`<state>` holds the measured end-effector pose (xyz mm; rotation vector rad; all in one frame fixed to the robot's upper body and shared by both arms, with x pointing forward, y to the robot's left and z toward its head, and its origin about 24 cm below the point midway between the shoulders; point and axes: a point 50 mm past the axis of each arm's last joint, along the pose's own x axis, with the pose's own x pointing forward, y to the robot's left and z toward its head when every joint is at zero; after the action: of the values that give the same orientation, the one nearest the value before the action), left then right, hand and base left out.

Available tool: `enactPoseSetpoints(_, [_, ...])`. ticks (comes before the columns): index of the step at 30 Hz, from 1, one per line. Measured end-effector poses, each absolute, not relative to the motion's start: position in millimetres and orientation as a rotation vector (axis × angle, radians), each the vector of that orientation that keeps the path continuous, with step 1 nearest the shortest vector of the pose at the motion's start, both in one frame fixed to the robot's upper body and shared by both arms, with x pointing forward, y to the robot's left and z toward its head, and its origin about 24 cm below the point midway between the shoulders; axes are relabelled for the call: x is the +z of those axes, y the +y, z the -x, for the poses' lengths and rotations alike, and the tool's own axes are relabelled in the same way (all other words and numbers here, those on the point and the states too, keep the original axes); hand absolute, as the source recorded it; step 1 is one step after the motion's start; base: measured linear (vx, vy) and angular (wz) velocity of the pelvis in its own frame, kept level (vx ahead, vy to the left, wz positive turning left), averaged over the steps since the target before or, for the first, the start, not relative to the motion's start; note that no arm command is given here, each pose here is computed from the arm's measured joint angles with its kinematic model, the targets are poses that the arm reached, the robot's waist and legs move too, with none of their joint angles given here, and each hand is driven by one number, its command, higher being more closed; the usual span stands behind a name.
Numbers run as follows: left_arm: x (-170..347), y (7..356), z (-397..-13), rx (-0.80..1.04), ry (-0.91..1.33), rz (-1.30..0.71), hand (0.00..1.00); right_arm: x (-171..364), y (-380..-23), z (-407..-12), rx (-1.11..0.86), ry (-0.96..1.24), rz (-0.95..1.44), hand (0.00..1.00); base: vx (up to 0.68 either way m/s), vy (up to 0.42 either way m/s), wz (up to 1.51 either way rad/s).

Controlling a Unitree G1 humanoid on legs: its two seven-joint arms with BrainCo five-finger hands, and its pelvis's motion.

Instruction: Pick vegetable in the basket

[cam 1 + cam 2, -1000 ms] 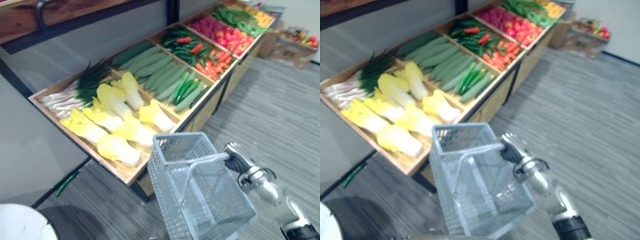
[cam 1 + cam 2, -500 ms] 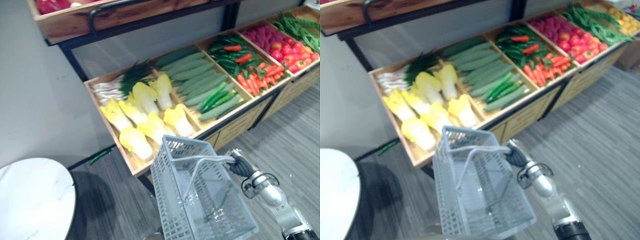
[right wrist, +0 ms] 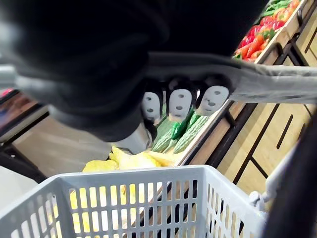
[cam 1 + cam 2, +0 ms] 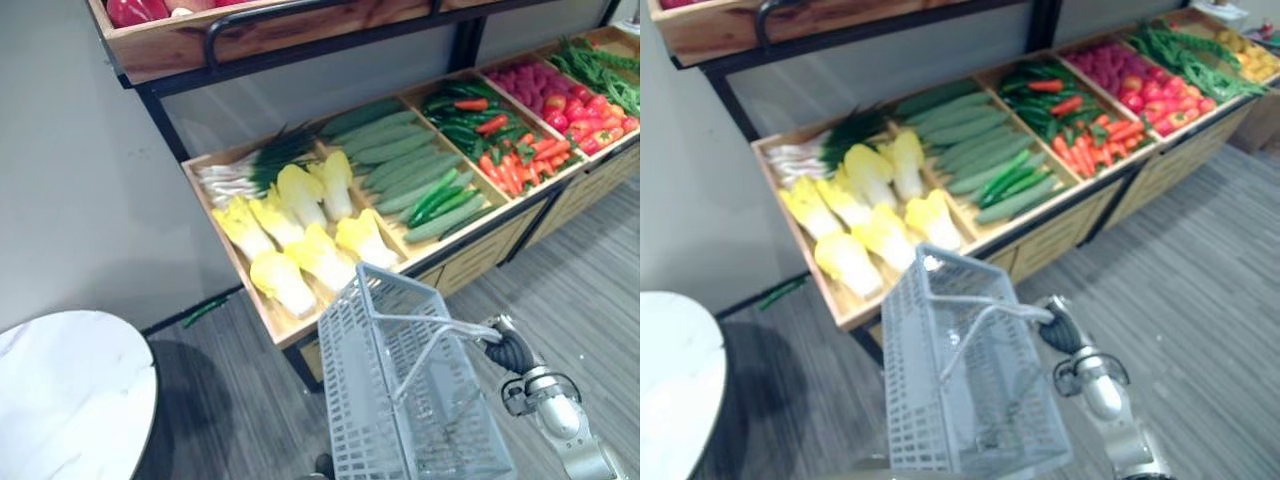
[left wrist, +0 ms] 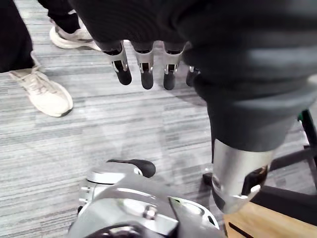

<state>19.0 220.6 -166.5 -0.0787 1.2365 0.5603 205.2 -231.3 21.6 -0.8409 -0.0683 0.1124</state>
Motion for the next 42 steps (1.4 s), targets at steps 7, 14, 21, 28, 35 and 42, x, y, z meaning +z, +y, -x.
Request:
enactPoseSetpoints(7, [-164.4,231.0,-19.8,0.566,1.251,0.053,0.0,-3.2,-272.8,-179.5,0.012,0.138,0.92,1.0,-0.02,0.064,-0.32])
enactPoseSetpoints(14, [-164.1,232.5,-24.6,0.57,1.257,0.046,0.0,-17.9,-332.8,-144.9,-0.079,0.398,1.086,1.0,0.03,0.125,-0.13])
enactPoseSetpoints(21, [-159.9,247.8,-26.6,0.594,1.248,0.014,0.0,-18.7,-351.1,-134.1,-0.17,0.443,1.089,1.0,0.07,0.06,0.03])
enactPoseSetpoints(28, [-157.4,253.9,-28.7,0.669,1.216,0.004,0.0,-29.0,-358.6,-140.1,-0.212,0.52,1.047,1.0,0.05,-0.002,0.0])
enactPoseSetpoints(35, [-144.8,261.6,-64.2,0.757,0.996,0.055,0.0,-43.7,-376.5,-123.6,-0.305,0.682,0.989,1.0,0.02,-0.014,0.06])
enactPoseSetpoints(42, [-78.1,278.9,-147.9,0.881,0.479,0.028,0.0,-54.6,-383.7,-95.7,-0.416,0.783,0.899,1.0,0.01,-0.006,0.17])
